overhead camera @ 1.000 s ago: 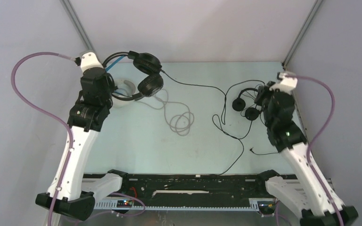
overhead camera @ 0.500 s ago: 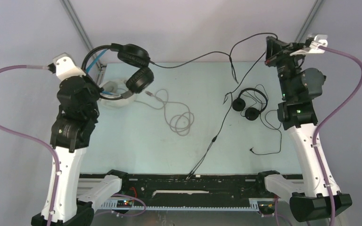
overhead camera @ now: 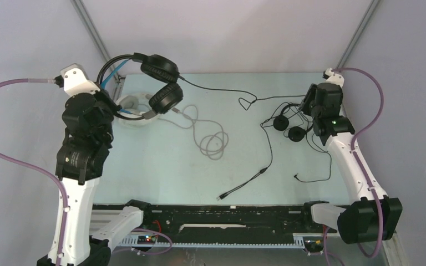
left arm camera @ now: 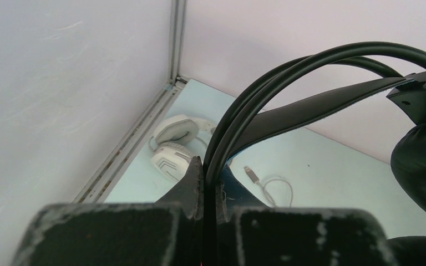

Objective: Wrap the headphones
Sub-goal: Straighten the headphones cable.

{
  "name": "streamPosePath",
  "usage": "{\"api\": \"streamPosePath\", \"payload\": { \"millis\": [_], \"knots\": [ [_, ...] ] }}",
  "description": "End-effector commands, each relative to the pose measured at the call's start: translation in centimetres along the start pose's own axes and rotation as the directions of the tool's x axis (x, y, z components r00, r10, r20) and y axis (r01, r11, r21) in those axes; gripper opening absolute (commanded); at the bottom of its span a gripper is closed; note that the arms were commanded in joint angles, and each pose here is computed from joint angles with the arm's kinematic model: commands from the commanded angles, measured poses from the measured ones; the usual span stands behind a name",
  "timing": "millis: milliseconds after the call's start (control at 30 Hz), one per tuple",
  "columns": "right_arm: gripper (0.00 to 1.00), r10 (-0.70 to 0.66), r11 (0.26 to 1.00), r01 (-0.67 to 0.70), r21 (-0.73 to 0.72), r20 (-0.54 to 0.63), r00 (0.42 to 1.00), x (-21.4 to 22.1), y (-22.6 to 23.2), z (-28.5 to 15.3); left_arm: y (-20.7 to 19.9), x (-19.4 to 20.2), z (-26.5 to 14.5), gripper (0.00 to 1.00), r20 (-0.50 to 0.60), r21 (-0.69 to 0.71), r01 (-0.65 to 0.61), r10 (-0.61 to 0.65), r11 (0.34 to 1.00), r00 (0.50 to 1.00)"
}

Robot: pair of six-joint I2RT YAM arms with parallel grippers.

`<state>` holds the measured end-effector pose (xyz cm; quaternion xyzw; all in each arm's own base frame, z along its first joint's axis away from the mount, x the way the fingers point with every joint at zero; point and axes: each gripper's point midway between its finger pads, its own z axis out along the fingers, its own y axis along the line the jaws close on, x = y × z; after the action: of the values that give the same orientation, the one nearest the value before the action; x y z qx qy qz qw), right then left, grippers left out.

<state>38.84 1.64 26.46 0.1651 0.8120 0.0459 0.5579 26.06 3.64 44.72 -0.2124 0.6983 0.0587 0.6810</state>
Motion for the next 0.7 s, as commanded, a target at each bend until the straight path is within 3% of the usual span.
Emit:
{"api": "streamPosePath", "payload": {
  "millis": [0,100,200,300,367,500,667],
  "knots": [
    [0.48,-0.003,0.998,0.002,0.058,0.026,1.000,-1.7,-1.5,-3.1,-2.6,-3.5,-1.1,0.00,0.072,0.155,0.092,-0.104,0.984,0.992],
    [0.62,-0.038,0.997,0.042,-0.065,0.065,0.997,-3.5,0.9,-6.0,-3.5,-2.1,-0.8,0.00,0.036,0.198,0.078,-0.087,0.977,0.996],
    [0.72,-0.086,0.942,0.117,-0.315,0.109,0.990,-4.3,5.3,-9.1,-5.0,-1.1,-1.0,0.00,-0.005,0.272,0.081,-0.083,0.959,0.997],
    [0.77,-0.140,0.752,0.217,-0.622,0.171,0.975,-3.9,11.2,-13.4,-6.6,-0.5,-1.4,0.00,-0.040,0.352,0.099,-0.091,0.931,0.995],
    [0.85,-0.184,0.606,0.283,-0.743,0.215,0.959,-2.8,14.0,-16.1,-7.5,-0.2,-1.5,0.00,-0.066,0.393,0.106,-0.087,0.913,0.994],
    [0.89,-0.280,0.387,0.429,-0.816,0.339,0.898,0.4,18.3,-19.5,-9.3,0.3,-2.0,0.00,-0.112,0.470,0.126,-0.082,0.873,0.990],
    [0.88,-0.216,0.194,0.450,-0.872,0.410,0.886,3.1,22.7,-22.7,-10.9,0.1,-3.2,0.00,-0.146,0.552,0.169,-0.105,0.816,0.984]
  ]
}}
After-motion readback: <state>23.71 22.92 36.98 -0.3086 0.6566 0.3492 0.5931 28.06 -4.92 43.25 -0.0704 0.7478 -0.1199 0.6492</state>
